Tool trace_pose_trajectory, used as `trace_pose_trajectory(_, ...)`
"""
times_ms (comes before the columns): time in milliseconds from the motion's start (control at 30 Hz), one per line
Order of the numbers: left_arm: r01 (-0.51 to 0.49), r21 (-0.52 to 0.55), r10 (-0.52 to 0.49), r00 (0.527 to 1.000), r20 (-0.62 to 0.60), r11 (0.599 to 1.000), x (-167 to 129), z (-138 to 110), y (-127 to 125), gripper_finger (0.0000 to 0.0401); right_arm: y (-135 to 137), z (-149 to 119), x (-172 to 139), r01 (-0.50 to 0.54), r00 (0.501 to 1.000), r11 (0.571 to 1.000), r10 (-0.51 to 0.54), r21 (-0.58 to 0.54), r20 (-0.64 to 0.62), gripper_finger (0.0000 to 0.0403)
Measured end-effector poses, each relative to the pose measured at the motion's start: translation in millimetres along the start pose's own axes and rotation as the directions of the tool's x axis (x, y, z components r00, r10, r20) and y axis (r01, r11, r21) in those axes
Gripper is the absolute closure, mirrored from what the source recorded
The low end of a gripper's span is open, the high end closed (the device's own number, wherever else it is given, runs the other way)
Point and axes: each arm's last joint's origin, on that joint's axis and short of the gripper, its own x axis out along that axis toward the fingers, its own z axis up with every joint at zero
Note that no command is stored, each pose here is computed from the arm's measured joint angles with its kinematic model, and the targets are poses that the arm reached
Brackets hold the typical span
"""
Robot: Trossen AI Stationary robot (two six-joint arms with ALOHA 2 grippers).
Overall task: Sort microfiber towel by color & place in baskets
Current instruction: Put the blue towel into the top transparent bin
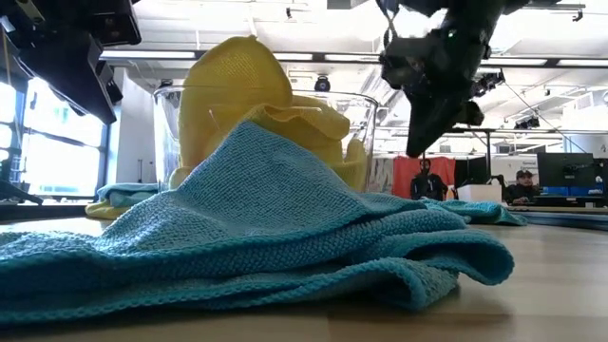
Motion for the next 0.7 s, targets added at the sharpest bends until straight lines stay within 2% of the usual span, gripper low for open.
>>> trace_pose_trajectory(267, -0.045, -0.004, 0.045, 0.999, 0.021, 0.999, 1.3, 4.0, 6.1, 0.0401, -65.5, 50.0, -2.0, 0.109, 0.992, 0.984, -0.117, 0.139, 0.055, 0.0403)
trace_pose_trajectory(400, -0.1, -0.023, 0.101, 0.995, 0.019, 0.995, 1.0, 8.8, 19.0, 0.0401, -102.7, 73.1, -2.3, 0.149, 0.979, 0.958, -0.179, 0.243, 0.102, 0.0402)
trace_pose_trajectory(533, -0.156, -0.034, 0.157, 0.987, 0.026, 0.987, -0.8, 15.0, 34.2, 0.0401, -132.4, 91.9, -0.4, 0.168, 0.963, 0.948, -0.217, 0.269, 0.162, 0.0402)
trace_pose_trajectory(633, -0.164, -0.062, 0.165, 0.986, 0.022, 0.985, -3.6, 18.6, 44.3, 0.0401, -151.5, 100.5, 6.4, 0.186, 0.956, 0.934, -0.244, 0.305, 0.164, 0.0388)
trace_pose_trajectory(700, -0.183, -0.089, 0.185, 0.983, 0.017, 0.979, -5.8, 19.5, 50.7, 0.0401, -162.9, 102.5, 13.6, 0.204, 0.957, 0.92, -0.261, 0.335, 0.131, 0.0365)
